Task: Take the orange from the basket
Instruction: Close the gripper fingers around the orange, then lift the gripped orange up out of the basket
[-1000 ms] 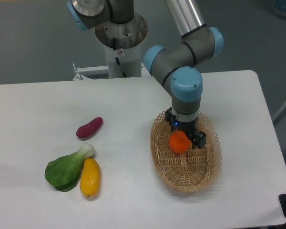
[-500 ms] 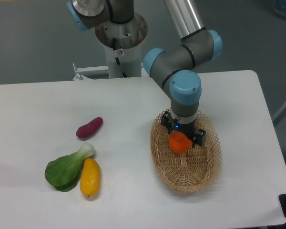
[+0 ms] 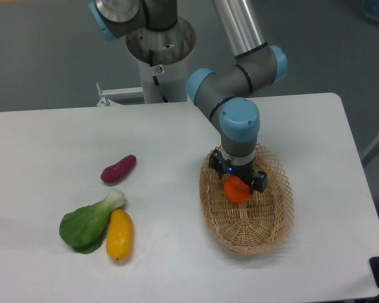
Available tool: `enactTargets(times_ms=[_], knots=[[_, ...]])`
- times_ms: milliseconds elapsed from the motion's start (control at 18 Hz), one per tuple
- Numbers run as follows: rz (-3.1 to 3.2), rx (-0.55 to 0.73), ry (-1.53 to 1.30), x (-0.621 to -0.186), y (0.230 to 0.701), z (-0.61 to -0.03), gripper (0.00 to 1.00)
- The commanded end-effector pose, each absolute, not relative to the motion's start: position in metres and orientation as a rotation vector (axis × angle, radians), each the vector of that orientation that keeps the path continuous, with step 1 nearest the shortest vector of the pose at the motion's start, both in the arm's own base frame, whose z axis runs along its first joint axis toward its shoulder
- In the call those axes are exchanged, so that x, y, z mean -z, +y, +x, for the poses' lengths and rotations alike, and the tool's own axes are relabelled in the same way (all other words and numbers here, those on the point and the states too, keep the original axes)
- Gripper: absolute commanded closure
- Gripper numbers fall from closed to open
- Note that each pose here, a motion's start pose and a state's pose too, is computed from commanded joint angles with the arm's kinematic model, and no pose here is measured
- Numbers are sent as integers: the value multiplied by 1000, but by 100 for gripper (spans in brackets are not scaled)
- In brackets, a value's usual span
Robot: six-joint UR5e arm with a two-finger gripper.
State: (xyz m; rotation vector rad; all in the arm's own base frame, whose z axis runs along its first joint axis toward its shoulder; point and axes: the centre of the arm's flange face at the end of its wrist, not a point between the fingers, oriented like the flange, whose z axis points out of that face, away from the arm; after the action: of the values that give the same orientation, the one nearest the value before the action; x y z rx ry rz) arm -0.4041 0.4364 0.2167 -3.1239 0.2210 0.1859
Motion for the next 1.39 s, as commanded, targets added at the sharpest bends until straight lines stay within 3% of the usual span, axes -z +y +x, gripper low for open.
enactTargets(times_ms=[56,444,667,1000,1389], knots=[[-3121,-189,221,-218,437,-404,29],[-3103,-224,230,-229,442,-412,34],[-3029,-360,238,-290,463,-435,31],[-2994,-283,300,-379,505,-432,31],[-2927,-249,230,-422,543,-393,33]])
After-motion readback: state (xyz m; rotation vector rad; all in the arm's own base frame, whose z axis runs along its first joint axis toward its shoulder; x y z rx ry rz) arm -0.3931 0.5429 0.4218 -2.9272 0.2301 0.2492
